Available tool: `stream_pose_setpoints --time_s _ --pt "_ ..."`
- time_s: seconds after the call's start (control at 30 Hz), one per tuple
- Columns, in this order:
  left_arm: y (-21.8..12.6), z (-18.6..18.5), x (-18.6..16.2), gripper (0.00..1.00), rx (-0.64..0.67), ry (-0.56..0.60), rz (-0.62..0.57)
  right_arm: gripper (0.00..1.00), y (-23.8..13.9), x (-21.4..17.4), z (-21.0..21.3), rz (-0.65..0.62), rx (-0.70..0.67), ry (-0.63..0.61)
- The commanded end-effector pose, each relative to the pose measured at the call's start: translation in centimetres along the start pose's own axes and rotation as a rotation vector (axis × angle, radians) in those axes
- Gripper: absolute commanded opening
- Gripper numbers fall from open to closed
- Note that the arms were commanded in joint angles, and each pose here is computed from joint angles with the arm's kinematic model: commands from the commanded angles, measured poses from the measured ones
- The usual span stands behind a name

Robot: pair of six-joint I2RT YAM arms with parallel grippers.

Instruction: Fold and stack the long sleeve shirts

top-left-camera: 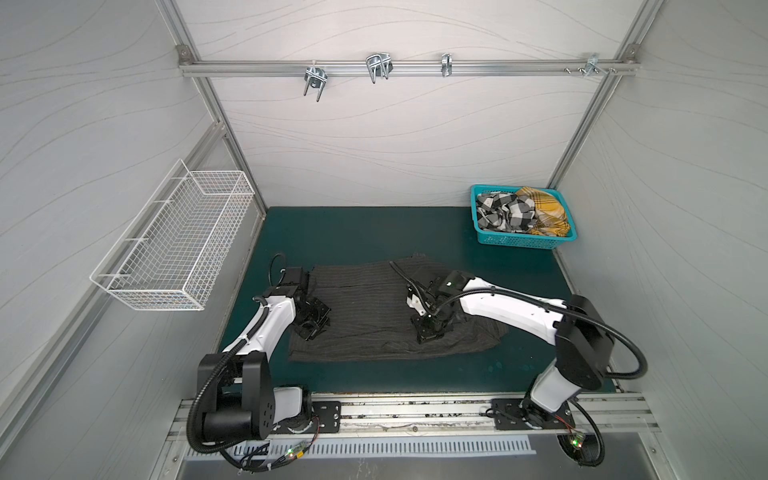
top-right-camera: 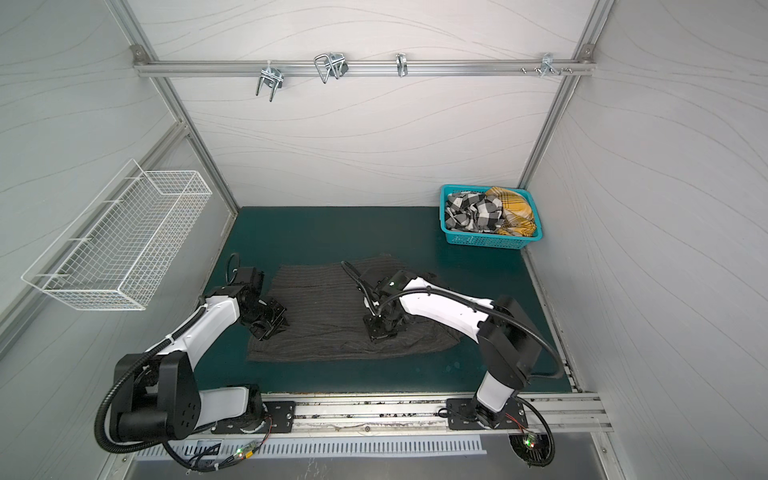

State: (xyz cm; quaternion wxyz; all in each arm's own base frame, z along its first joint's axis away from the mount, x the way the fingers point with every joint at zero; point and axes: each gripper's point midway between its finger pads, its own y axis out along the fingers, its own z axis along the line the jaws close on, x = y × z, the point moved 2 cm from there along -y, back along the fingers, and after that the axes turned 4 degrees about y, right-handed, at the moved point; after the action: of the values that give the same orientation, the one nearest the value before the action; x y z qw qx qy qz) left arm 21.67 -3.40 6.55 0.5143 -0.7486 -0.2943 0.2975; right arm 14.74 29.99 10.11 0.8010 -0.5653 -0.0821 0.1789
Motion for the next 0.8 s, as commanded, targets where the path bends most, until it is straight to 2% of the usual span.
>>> stream_pose_setpoints --time_s 0.0,0.1,0.23,0.33,0.43,0.47,0.6,0.77 --pt "0.9 -0.3 0.2 0.12 -0.01 -0.035 0.02 0.09 2.1 1.5 -0.3 0.037 0.038 0.088" --pt "1.5 0.2 0.6 0.1 0.03 -0.026 0.015 0.06 3.3 4.3 -2.3 0.015 0.029 0.171" --pt "1.9 1.2 1.1 0.1 0.089 -0.006 -0.007 0.07 3.5 6.8 -4.0 -0.014 0.007 0.208" --pt "2.2 1.7 1.3 0.18 0.122 0.007 -0.009 0.11 3.8 7.0 -4.5 0.006 -0.013 0.211" --pt "2.0 1.8 1.2 0.27 0.123 0.015 -0.014 0.18 3.3 6.0 -4.0 0.018 -0.017 0.18" --pt "1.8 1.7 1.3 0.28 0.118 0.016 -0.023 0.24 2.9 5.5 -3.5 0.013 -0.017 0.153" --pt "1.7 2.0 1.5 0.29 0.137 0.024 -0.039 0.46 1.4 2.7 -2.5 -0.002 -0.088 0.063" --pt "2.2 2.2 1.8 0.29 0.134 0.002 -0.022 0.58 0.1 0.2 -2.6 -0.022 -0.195 0.001"
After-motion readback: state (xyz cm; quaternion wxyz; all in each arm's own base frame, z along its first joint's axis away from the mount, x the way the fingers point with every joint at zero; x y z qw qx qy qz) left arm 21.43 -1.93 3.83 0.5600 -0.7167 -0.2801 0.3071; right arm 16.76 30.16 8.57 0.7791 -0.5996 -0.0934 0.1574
